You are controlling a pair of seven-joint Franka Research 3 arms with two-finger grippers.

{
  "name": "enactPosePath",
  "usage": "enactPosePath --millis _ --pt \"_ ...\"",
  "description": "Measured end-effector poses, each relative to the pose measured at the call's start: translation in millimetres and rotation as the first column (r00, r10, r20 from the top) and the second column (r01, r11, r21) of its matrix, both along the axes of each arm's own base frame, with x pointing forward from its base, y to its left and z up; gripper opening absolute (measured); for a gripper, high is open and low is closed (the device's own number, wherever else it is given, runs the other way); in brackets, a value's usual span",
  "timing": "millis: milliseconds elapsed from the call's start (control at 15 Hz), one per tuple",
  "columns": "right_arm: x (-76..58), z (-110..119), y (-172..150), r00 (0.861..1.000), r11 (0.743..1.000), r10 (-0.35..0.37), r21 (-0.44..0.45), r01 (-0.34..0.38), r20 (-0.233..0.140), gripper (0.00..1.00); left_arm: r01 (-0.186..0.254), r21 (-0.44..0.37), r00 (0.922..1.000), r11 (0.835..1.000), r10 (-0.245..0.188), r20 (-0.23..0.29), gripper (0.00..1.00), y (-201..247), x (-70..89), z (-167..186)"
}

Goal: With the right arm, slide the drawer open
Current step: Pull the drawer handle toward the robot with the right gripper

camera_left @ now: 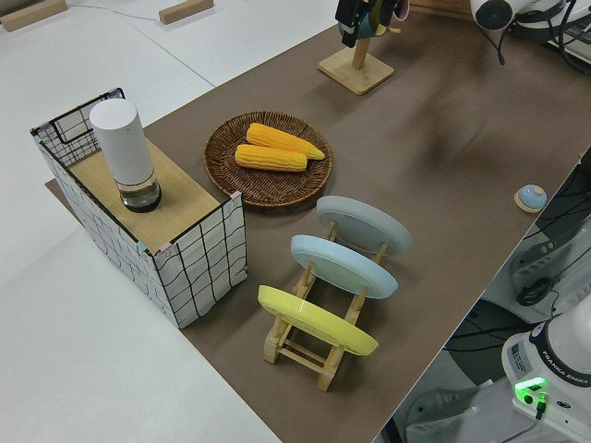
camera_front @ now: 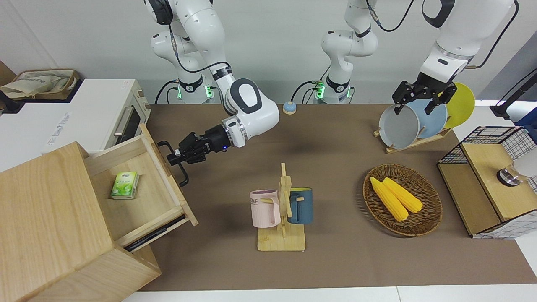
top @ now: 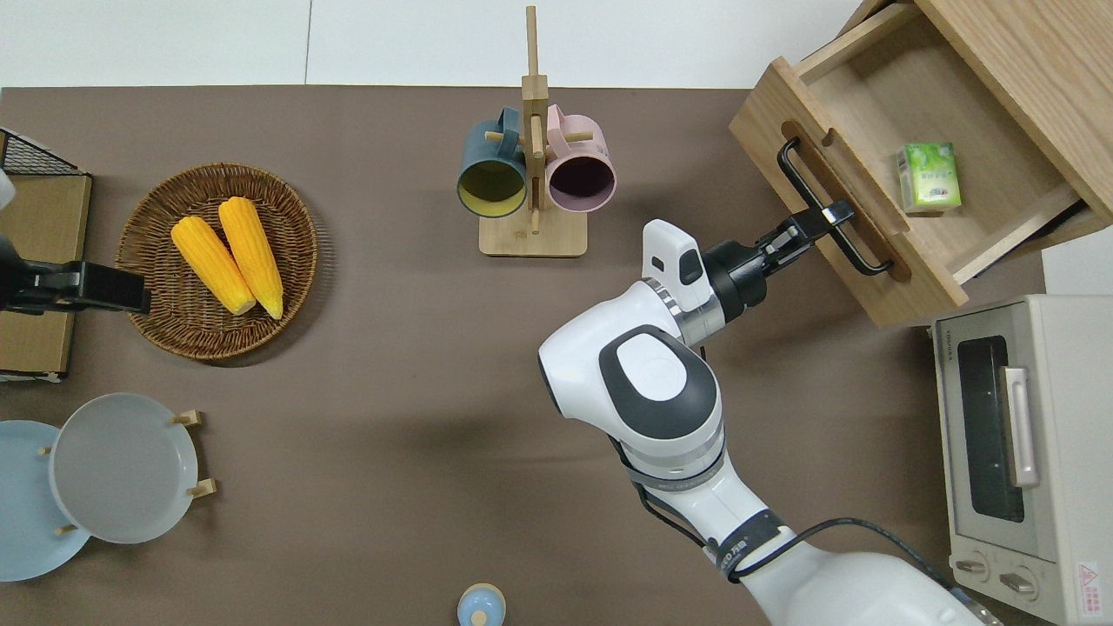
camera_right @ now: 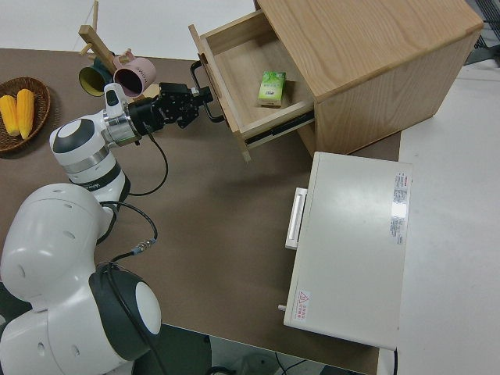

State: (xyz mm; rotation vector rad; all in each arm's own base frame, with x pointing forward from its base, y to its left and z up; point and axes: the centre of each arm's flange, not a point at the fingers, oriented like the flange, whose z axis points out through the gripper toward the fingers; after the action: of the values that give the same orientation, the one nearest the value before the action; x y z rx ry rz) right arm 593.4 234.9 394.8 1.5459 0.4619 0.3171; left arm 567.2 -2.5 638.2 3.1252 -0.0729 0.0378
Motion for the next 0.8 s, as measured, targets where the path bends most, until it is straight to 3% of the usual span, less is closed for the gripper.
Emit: enactPosePath --millis 800 --pt "-28.0 3.4 49.5 1.000 1.000 0.002 0.016 -0.002 0.003 0.19 0.000 0.000 1.0000 1.000 0.000 0.000 1.00 0.0 0.0 0.0"
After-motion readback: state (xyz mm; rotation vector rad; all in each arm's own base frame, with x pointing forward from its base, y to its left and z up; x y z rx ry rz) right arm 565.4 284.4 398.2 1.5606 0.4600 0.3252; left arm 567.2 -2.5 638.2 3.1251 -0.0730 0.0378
